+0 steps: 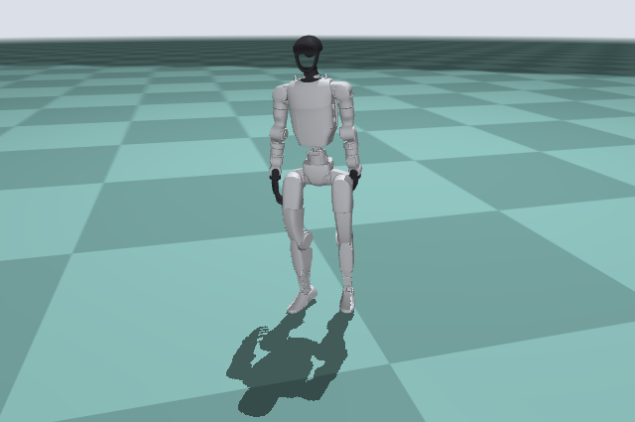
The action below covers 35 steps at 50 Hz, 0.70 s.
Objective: In place motions
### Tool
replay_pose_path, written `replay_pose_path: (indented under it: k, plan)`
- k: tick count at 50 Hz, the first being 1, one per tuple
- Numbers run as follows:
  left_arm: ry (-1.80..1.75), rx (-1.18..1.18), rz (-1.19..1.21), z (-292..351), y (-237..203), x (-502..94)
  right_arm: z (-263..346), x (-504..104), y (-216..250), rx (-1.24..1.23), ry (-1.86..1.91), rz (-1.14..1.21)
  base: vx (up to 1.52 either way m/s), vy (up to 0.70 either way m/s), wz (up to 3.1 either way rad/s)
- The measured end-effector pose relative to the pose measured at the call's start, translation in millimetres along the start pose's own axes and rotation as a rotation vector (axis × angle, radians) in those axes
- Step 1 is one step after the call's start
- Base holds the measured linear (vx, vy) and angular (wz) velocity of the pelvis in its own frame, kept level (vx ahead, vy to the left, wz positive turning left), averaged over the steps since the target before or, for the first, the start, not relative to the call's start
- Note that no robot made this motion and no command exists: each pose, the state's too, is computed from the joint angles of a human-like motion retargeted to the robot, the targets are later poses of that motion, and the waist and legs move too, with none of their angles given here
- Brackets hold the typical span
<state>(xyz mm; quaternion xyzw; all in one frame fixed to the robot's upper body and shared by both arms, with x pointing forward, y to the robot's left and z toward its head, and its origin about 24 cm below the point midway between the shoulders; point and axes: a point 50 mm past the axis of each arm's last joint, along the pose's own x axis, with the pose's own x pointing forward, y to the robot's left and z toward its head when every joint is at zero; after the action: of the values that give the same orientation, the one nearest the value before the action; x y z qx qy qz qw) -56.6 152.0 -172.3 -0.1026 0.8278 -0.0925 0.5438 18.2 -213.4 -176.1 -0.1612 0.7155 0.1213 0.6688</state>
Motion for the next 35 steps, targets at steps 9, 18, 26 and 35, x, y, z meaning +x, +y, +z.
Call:
replay_pose_path:
  k: [9, 18, 26, 35]
  plan:
    - [0.034, 0.004, 0.004, -5.6, 0.7, 0.4, 5.2, 0.3, 2.8, -0.041, -0.024, 0.021, -0.17, 0.15, 0.18]
    - [-0.023, -0.015, 0.017, 5.4, -2.4, -0.2, -1.3, 0.6, 3.8, -0.054, -0.002, 0.023, -0.11, 0.03, 0.22]
    - [-0.003, -0.003, 0.010, 4.1, -2.8, -0.5, -3.3, 0.6, 2.9, -0.048, 0.001, 0.026, 0.06, -0.04, 0.07]
    - [0.018, -0.025, 0.017, -4.4, -1.1, 1.0, 6.7, 0.5, 5.7, -0.073, -0.030, 0.039, 0.19, -0.27, -0.23]
